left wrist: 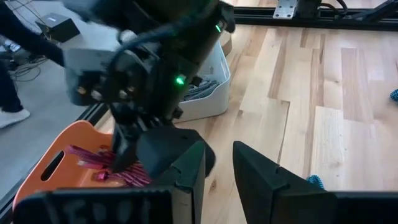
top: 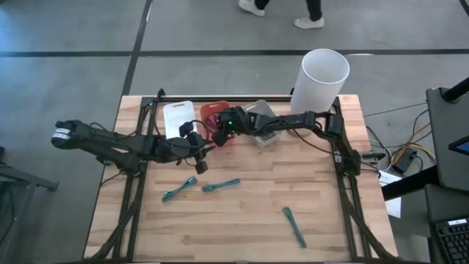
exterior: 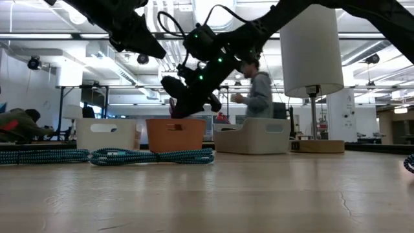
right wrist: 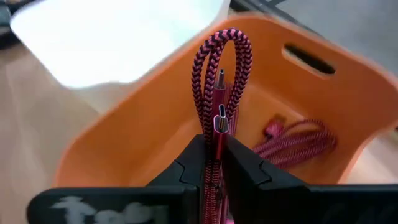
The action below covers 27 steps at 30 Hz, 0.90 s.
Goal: Pick & Place USB Port
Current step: Put the black and pink USB cable into the orange bin, then put the top left black and blue USB cable into the white bin
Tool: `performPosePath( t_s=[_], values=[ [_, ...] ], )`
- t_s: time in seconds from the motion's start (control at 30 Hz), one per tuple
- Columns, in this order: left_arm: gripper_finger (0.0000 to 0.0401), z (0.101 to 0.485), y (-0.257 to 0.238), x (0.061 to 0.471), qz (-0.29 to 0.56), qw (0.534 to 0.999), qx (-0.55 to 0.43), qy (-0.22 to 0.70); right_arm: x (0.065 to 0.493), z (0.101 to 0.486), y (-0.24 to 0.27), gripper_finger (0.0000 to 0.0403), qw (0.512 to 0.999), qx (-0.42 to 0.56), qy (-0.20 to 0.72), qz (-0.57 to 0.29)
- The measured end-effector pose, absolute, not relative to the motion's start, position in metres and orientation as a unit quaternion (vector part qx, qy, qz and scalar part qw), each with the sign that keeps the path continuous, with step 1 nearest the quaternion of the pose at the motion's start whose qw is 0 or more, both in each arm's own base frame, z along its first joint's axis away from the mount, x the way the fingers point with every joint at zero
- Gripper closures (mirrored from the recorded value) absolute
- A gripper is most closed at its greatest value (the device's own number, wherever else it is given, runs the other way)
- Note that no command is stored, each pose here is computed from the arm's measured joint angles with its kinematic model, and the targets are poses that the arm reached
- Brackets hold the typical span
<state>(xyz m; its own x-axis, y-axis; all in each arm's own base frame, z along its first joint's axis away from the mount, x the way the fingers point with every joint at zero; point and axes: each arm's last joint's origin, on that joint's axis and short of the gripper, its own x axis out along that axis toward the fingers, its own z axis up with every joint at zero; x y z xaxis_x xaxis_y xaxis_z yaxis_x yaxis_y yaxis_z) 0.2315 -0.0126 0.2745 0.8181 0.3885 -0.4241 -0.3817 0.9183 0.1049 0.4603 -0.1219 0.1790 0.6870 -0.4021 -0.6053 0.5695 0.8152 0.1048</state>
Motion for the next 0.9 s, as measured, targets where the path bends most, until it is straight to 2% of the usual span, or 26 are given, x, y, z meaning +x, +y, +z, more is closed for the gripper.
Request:
performPosePath(
  t_s=[0.67,0.9],
  values=[
    [0.0316,0.274,-0.013,0.231,0.203,0.953,0.004,0.225,0.462,0.181,-0.124,0.0275,0.897,0.139,0.32,-0.271],
    [0.0316,0.274,-0.013,0.231,0.204,0.953,-0.002,0.224,0.46,0.191,-0.118,0.0257,0.904,0.114,0.323,-0.257]
  ],
)
